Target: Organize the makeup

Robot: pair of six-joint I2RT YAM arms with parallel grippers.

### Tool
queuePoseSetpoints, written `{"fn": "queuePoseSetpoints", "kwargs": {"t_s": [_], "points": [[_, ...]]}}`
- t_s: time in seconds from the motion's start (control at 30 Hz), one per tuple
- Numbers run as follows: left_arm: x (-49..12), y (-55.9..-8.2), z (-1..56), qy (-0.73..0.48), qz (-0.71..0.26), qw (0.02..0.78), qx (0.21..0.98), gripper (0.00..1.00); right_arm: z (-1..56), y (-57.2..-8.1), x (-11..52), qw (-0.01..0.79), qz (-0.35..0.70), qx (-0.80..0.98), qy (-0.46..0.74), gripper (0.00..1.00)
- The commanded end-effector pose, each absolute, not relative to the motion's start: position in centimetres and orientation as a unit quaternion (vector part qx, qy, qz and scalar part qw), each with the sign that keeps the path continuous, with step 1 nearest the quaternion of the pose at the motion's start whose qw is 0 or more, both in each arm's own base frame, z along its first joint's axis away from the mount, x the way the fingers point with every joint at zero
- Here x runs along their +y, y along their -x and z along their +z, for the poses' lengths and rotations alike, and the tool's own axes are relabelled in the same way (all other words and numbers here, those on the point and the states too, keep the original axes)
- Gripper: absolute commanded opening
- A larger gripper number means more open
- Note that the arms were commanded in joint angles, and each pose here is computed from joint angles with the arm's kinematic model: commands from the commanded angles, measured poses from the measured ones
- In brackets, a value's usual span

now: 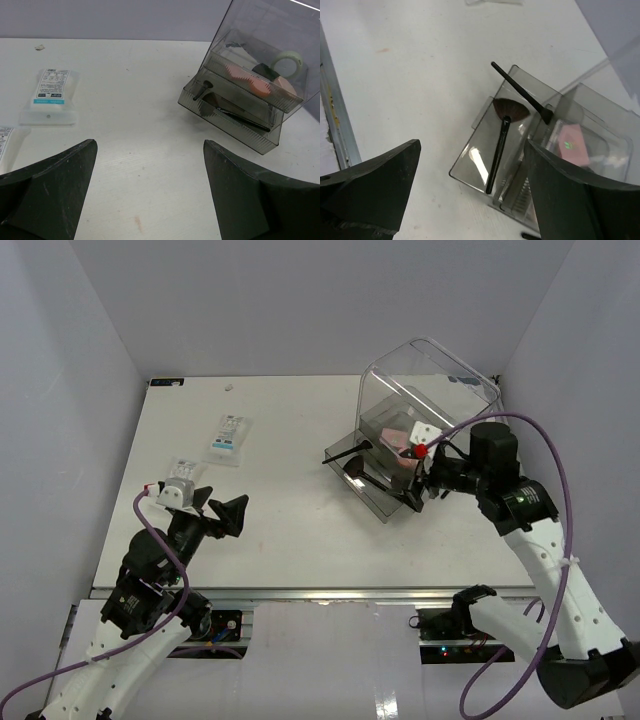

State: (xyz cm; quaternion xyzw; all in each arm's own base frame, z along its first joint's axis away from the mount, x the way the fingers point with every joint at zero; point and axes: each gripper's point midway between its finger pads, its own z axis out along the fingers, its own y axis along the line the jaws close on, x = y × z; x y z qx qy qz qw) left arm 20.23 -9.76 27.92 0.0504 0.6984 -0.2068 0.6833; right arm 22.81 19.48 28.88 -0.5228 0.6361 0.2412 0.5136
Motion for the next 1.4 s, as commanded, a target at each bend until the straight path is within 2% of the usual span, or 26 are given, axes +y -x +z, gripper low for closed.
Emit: {"fn": "queuePoseSetpoints", "kwargs": {"t_s": [0.0,0.27,0.37,0.57,0.7,0.87,1.0,1.17,1.37], "points": [[-10.0,-20.2,28.0,-0.056,-0.211,0.683,0.697,0.98,27.3,-20.0,16.8,0.485,0.253,0.639,0.541,0.9],[-10.1,-19.9,28.2,-0.06,-0.218,0.685,0.693,0.98,25.0,-20.3,10.7,0.488,0.204,0.74,0.415,0.99],[-10.3,-19.8,28.3,-0.064,-0.222,0.685,0.692,0.98,23.2,-21.1,8.3,0.48,0.198,0.781,0.348,0.92],[-10.4,-19.5,28.7,-0.067,-0.23,0.689,0.684,0.98,21.7,-22.5,4.4,0.477,0.232,0.816,0.23,0.85],[-10.3,-19.3,28.9,-0.067,-0.233,0.692,0.68,0.98,19.3,-24.4,-0.1,0.443,0.239,0.857,0.109,0.81],[-10.2,-19.1,29.2,-0.067,-0.235,0.696,0.675,0.98,16.9,-26.8,-3.5,0.401,0.209,0.892,-0.014,0.82],[-10.1,-19.0,29.4,-0.064,-0.235,0.699,0.672,0.98,15.5,-29.3,-7.3,0.398,0.14,0.896,-0.137,0.83],[-10.0,-19.0,29.4,-0.062,-0.234,0.701,0.671,0.98,14.2,-32.1,-9.1,0.387,0.069,0.899,-0.195,0.82],[-9.8,-19.0,29.4,-0.059,-0.231,0.702,0.671,0.98,11.2,-35.4,-7.0,0.332,0.094,0.911,-0.224,0.78]]}}
